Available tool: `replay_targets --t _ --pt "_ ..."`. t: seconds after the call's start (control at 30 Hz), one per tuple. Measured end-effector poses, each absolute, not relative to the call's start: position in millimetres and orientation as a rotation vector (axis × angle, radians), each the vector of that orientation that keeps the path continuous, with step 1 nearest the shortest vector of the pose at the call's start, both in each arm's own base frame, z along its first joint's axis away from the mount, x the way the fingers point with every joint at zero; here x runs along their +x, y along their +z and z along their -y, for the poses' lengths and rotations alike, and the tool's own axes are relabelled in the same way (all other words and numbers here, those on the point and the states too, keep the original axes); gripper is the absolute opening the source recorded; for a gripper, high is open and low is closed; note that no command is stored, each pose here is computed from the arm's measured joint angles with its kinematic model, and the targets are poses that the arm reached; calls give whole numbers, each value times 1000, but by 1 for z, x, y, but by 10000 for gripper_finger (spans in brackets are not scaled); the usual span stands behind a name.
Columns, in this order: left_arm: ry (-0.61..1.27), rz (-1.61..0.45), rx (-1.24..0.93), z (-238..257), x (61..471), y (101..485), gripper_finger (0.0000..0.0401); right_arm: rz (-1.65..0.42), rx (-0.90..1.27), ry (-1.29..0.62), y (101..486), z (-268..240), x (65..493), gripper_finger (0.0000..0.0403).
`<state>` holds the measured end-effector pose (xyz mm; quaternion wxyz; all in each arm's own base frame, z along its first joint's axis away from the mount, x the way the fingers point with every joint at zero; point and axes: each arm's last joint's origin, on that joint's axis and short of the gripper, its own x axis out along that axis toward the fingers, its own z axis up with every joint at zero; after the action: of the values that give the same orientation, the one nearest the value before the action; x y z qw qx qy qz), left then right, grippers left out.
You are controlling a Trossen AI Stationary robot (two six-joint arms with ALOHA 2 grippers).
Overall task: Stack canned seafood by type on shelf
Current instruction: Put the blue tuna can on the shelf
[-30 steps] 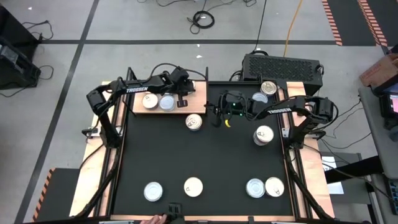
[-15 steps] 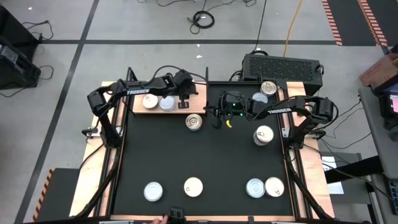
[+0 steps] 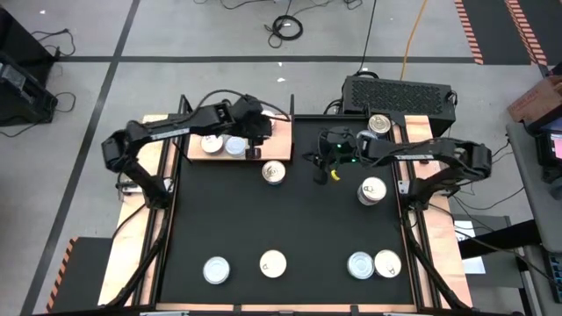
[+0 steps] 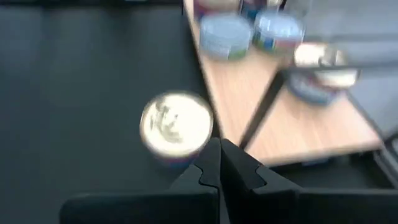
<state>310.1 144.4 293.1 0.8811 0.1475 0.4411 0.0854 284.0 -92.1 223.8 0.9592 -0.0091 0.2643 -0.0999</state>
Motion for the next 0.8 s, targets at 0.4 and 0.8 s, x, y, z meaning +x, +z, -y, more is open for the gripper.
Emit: replay_targets --t 0.4,0.8 --pt "-35 -741 179 -99 285 279 121 -812 317 -264 246 60 221 0" --pt "-115 -213 361 -64 306 239 121 -1218 743 -461 239 32 184 0"
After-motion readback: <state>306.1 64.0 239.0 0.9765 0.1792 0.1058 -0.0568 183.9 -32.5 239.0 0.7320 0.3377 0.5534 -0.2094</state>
